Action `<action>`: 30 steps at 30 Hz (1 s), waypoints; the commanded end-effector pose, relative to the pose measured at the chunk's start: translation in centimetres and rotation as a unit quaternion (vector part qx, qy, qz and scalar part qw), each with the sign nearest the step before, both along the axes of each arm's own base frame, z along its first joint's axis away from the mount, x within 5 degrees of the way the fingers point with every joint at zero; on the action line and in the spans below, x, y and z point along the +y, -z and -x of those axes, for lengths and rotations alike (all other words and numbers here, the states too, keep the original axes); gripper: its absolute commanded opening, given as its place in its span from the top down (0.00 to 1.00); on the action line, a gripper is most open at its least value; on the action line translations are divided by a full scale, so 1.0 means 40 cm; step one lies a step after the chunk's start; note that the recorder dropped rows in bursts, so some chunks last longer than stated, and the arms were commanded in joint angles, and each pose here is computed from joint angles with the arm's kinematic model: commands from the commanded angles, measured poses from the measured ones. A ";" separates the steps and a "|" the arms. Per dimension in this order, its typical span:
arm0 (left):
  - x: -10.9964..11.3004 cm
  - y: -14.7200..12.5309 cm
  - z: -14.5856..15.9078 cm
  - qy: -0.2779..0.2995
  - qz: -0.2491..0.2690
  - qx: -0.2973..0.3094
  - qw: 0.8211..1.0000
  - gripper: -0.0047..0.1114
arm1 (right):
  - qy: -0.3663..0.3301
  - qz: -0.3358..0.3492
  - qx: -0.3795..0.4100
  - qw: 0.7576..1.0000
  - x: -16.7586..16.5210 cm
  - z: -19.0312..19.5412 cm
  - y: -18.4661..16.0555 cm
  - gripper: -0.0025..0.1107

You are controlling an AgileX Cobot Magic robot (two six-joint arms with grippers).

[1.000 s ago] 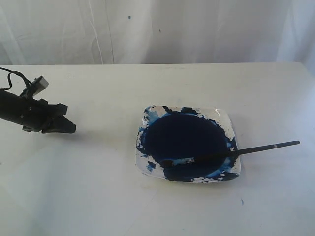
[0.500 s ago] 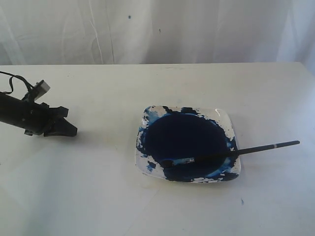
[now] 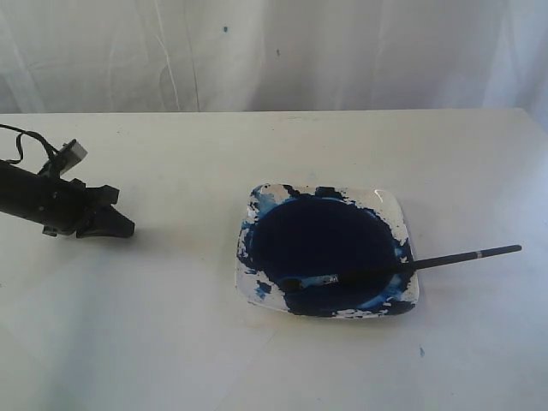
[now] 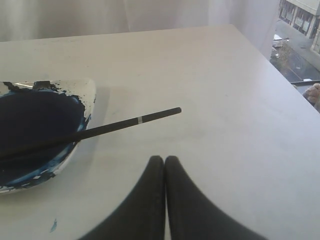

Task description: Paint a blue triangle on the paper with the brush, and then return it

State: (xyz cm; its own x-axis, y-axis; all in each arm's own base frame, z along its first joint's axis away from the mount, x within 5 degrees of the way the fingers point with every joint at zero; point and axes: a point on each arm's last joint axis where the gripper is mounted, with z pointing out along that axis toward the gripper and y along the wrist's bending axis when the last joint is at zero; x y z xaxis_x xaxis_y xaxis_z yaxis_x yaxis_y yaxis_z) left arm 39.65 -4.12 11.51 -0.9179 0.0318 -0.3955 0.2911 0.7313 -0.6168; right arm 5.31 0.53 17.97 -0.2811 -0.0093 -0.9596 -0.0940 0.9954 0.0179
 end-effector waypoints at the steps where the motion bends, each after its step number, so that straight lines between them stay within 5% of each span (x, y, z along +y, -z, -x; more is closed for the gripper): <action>1: 0.000 0.004 0.001 0.005 0.002 0.002 1.000 0.96 | 0.001 -0.003 -0.010 1.000 0.000 0.000 -0.005 0.98; 23: 0.000 0.004 0.001 0.005 0.002 0.002 1.000 0.96 | 0.001 -0.004 -0.017 1.000 0.000 -0.001 -0.008 0.98; 27: 0.000 0.005 0.001 0.003 0.000 0.001 1.000 0.96 | 0.019 -0.234 -0.059 0.970 0.012 -0.005 -0.041 0.98; 30: 0.000 0.005 0.000 0.003 0.000 0.001 1.000 0.96 | 0.027 -0.293 -0.137 0.946 0.003 -0.007 -0.078 0.98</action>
State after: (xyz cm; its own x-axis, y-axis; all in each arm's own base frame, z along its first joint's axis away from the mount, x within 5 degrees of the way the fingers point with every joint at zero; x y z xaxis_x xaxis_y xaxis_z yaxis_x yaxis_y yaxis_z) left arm 39.65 -4.12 11.51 -0.9179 0.0318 -0.3955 0.2911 0.7313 -0.6168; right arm 5.57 1.00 19.60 -0.1547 0.4223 -0.8932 -0.0880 0.8946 0.4382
